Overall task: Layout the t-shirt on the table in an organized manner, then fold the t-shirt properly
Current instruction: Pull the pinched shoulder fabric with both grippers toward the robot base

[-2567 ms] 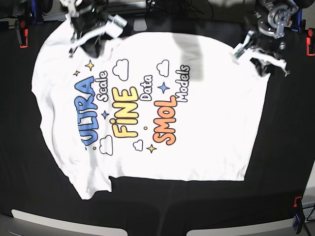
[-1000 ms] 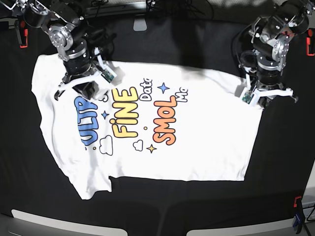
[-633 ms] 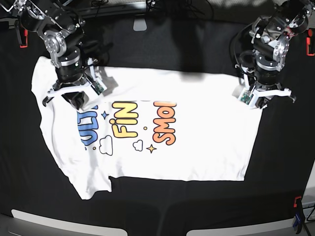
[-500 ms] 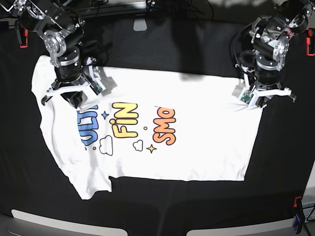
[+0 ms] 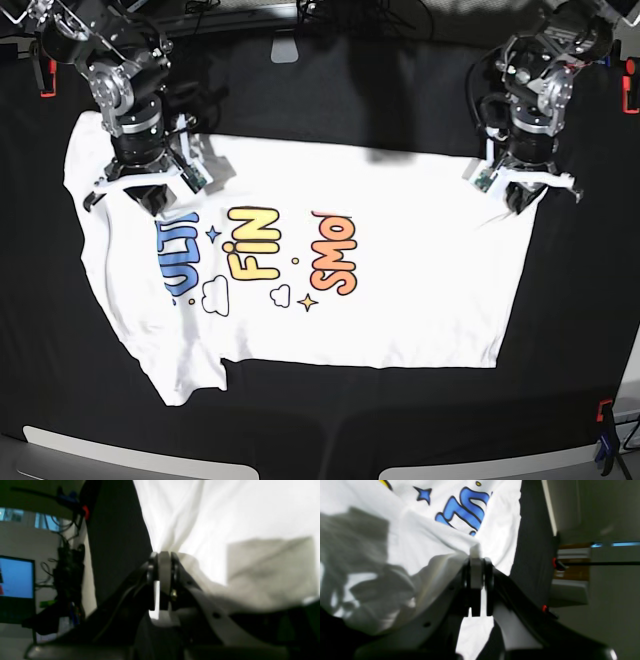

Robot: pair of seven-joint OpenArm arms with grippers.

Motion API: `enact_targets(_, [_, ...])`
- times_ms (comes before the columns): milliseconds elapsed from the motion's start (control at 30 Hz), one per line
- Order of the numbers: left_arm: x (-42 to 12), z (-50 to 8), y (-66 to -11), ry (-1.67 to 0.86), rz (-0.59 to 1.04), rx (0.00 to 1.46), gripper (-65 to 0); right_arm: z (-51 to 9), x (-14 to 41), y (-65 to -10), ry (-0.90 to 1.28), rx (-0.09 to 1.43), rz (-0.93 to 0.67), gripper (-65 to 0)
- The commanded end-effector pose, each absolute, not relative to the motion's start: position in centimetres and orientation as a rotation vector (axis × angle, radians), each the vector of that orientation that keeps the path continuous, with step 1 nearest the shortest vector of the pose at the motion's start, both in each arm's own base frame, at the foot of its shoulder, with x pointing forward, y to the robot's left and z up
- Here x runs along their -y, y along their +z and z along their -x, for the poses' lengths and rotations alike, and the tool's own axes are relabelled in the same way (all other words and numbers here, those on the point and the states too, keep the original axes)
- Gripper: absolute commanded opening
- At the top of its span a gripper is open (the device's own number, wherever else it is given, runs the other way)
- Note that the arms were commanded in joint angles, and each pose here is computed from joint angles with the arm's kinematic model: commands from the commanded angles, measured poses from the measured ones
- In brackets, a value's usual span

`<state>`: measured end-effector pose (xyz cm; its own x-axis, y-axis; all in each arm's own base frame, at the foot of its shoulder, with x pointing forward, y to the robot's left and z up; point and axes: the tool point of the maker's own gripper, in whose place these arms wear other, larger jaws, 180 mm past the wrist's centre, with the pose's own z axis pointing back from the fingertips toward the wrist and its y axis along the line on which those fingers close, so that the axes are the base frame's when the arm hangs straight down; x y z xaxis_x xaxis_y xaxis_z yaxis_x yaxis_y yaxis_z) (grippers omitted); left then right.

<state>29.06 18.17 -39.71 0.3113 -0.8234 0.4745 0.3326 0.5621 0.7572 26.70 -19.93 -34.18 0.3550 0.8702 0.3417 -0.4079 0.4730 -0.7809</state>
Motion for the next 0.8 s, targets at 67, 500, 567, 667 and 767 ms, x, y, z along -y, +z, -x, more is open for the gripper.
enact_targets(67, [-19.1,-31.4,-37.4,-0.793,-0.666,1.036,-65.0,-27.6,20.1,-32.7,0.902,0.891,0.683,-65.0])
enact_targets(500, [-20.2,-32.6,-38.0,-0.683,-0.609,0.997,-41.6,-27.6,20.1,-32.7,0.902,0.89,0.683,-65.0])
enact_targets(567, [-20.2,-32.6,-38.0,-0.682,-0.609,0.997,-41.7,-27.6,20.2,-32.8,0.901,0.888,0.684,-65.0])
enact_targets(667, [-20.2,-32.6,-38.0,-0.682,-0.609,0.996,-41.7,-27.6,20.2,-32.8,0.901,0.887,0.686,-60.4])
enact_targets(767, [-20.3,-32.6,-38.0,-0.681,-0.609,0.993,-41.7,-27.6,20.2,-32.7,0.903,0.891,0.69,-38.1])
